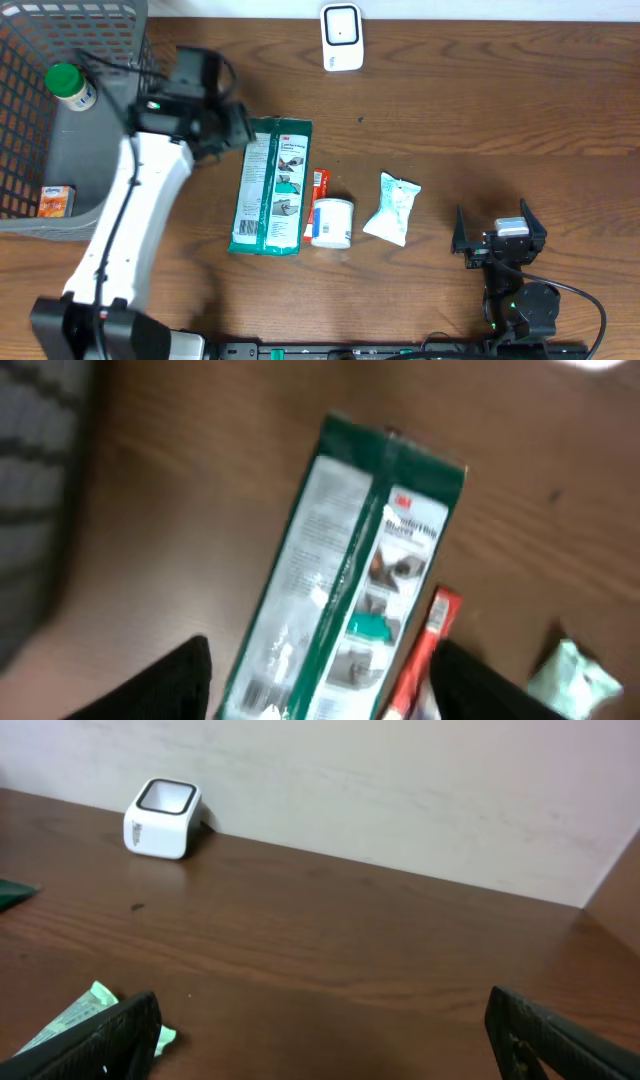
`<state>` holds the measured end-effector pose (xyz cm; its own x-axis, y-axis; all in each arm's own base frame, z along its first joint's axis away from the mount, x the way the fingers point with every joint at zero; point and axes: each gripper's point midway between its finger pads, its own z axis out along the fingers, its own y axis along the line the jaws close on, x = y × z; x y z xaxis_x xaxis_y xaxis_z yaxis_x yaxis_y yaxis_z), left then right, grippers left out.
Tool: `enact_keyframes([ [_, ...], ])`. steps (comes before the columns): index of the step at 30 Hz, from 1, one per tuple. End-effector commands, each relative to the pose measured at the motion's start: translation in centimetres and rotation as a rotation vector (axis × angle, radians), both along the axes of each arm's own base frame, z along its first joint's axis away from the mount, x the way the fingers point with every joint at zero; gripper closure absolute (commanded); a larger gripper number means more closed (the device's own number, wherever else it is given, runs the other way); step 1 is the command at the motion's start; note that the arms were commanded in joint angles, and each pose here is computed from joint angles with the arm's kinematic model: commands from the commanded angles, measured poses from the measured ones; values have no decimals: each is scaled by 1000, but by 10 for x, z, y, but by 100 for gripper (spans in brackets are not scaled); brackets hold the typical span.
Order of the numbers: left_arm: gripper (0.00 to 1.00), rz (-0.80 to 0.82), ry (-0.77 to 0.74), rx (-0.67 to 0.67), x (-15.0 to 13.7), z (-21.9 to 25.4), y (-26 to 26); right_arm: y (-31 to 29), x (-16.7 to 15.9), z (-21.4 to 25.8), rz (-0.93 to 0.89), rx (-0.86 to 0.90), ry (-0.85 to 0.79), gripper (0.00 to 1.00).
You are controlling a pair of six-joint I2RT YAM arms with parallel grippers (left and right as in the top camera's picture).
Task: Scan the item barcode
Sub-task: 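Lay the glove package flat on the table left of the red box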
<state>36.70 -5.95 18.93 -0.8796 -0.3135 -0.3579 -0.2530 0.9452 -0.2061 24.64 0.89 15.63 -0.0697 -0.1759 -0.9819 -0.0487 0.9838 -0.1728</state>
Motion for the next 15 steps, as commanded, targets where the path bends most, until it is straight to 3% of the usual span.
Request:
enact_keyframes([
  [1,32,35,-87,49,8,54,32,-3,0,-1,-14,-11,3,1],
  [10,32,235,-187,67,12,103,111,-3,0,-1,-14,-11,3,1],
  [15,32,421,-208,174,9,105,180,-3,0,-1,-14,-11,3,1],
])
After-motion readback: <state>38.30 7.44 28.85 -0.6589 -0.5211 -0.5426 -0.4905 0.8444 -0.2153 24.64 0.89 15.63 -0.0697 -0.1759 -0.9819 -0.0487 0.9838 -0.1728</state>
